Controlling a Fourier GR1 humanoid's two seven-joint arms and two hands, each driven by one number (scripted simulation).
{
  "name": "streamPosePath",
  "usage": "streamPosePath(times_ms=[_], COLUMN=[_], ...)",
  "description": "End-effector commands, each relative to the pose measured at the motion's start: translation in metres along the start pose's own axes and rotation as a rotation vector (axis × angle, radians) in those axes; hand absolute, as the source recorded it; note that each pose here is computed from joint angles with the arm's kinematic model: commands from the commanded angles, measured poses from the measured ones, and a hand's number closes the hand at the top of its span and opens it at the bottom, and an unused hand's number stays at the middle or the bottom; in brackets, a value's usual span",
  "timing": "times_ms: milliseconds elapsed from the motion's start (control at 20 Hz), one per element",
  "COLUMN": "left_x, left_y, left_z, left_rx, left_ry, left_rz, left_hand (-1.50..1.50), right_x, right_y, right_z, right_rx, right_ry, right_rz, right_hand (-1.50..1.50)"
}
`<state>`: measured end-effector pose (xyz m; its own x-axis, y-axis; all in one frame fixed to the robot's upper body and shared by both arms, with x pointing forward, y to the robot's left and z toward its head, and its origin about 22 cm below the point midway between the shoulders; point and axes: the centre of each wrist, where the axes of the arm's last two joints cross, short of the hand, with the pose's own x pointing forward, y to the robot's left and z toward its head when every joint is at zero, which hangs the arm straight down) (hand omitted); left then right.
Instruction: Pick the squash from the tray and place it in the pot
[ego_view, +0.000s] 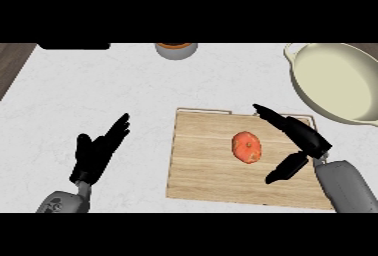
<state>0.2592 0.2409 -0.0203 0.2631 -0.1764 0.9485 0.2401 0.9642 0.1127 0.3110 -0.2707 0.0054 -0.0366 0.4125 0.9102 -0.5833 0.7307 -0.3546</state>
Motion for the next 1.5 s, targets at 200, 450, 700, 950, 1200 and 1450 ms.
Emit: streamPosePath(times_ms=[200, 450, 700, 950, 1200, 1450], left_x=[-0.017, -0.011, -0.003, -0.003, -0.001, -0.008], left_y=[-0.003, 0.007, -0.007, -0.008, -0.001, -0.002], left_z=[-0.002, -0.002, 0.006, -0.008, 0.015, -0.001], left_rx=[-0.002, 0.004, -0.007, -0.004, -0.007, 0.006], left_ry=[0.000, -0.003, 0.002, 0.002, -0.007, 0.000], left_rz=[0.002, 0.009, 0.002, 0.005, -0.004, -0.006], left_hand=[0.00, 0.00, 0.00, 0.00, 0.00, 0.00], right_x=[-0.029, -0.048, -0.064, -0.071, -0.088, -0.083], right_y=[0.019, 0.034, 0.048, 0.054, 0.068, 0.060], right_z=[-0.017, -0.018, -0.035, -0.038, -0.029, -0.030], right_rx=[0.028, 0.054, 0.072, 0.104, 0.062, 0.035], right_ry=[-0.033, -0.022, -0.014, -0.084, -0.090, -0.197], right_rz=[-0.213, -0.271, -0.303, -0.136, -0.284, -0.255], right_hand=[-1.50, -1.50, -1.50, 1.50, 1.50, 1.50])
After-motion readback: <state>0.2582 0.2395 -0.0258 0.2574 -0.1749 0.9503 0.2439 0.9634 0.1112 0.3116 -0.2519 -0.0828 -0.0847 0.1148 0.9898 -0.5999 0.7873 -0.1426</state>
